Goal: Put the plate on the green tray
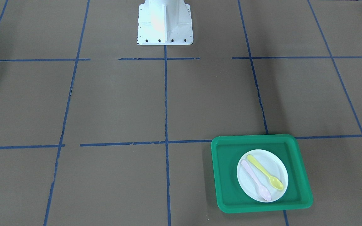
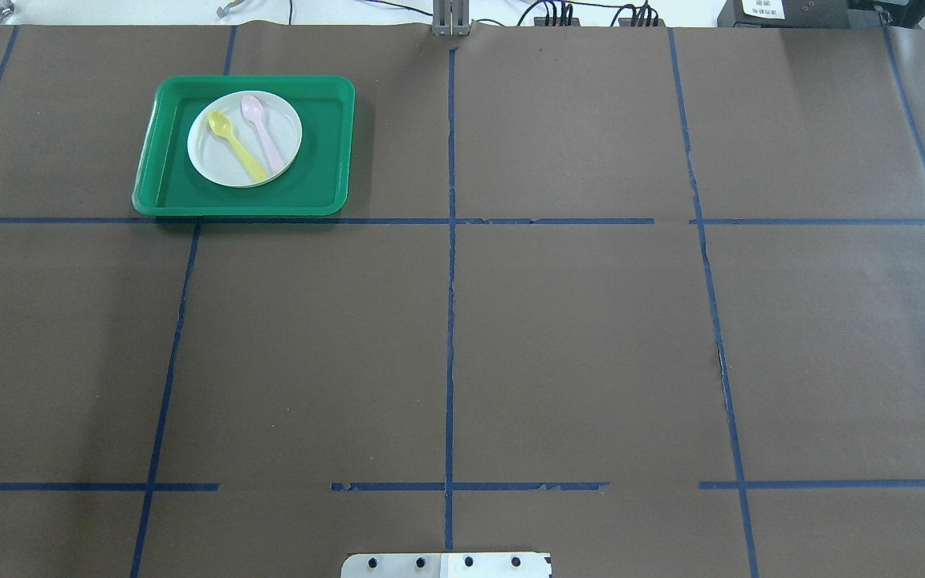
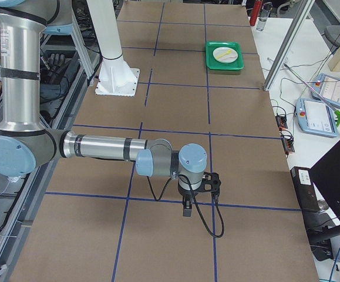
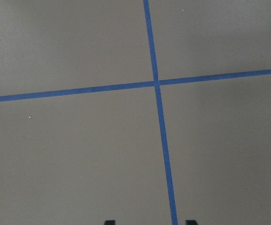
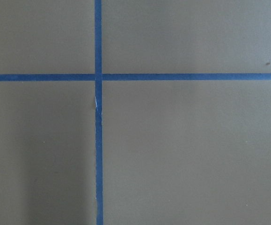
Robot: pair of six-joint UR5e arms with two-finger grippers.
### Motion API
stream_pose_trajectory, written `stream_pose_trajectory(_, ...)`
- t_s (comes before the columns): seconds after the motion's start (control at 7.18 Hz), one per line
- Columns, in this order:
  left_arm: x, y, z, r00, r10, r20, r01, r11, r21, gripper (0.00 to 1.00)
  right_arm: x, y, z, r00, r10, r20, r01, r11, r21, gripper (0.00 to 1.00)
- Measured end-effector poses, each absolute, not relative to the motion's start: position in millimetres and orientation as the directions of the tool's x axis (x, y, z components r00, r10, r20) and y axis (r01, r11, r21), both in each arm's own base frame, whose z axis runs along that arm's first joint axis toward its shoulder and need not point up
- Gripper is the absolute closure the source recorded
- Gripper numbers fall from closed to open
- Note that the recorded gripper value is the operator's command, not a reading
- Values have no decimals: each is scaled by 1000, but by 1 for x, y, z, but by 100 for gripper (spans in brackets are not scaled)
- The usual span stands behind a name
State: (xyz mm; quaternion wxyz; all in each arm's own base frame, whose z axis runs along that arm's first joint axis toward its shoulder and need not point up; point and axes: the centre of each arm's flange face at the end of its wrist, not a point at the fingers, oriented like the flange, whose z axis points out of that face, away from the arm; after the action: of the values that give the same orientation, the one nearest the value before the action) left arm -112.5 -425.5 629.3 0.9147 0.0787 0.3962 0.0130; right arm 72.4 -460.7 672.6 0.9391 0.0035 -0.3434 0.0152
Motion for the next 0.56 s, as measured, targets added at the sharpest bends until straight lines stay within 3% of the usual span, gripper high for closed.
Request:
stream_pose_trajectory(0.14, -117, -429, 620, 686, 61, -725, 59, 988, 139, 15, 72, -461, 673, 764, 26, 645, -31, 1000, -4, 0)
stream_pose_trajectory(0.28, -119, -432, 609, 684, 32, -728, 85, 989, 124, 0, 72, -461, 673, 764, 26, 645, -31, 1000, -4, 0)
stream_pose_trajectory(0.56, -104, -437, 610, 684, 24, -729, 71, 993, 99, 0, 72, -461, 673, 764, 26, 645, -31, 1000, -4, 0)
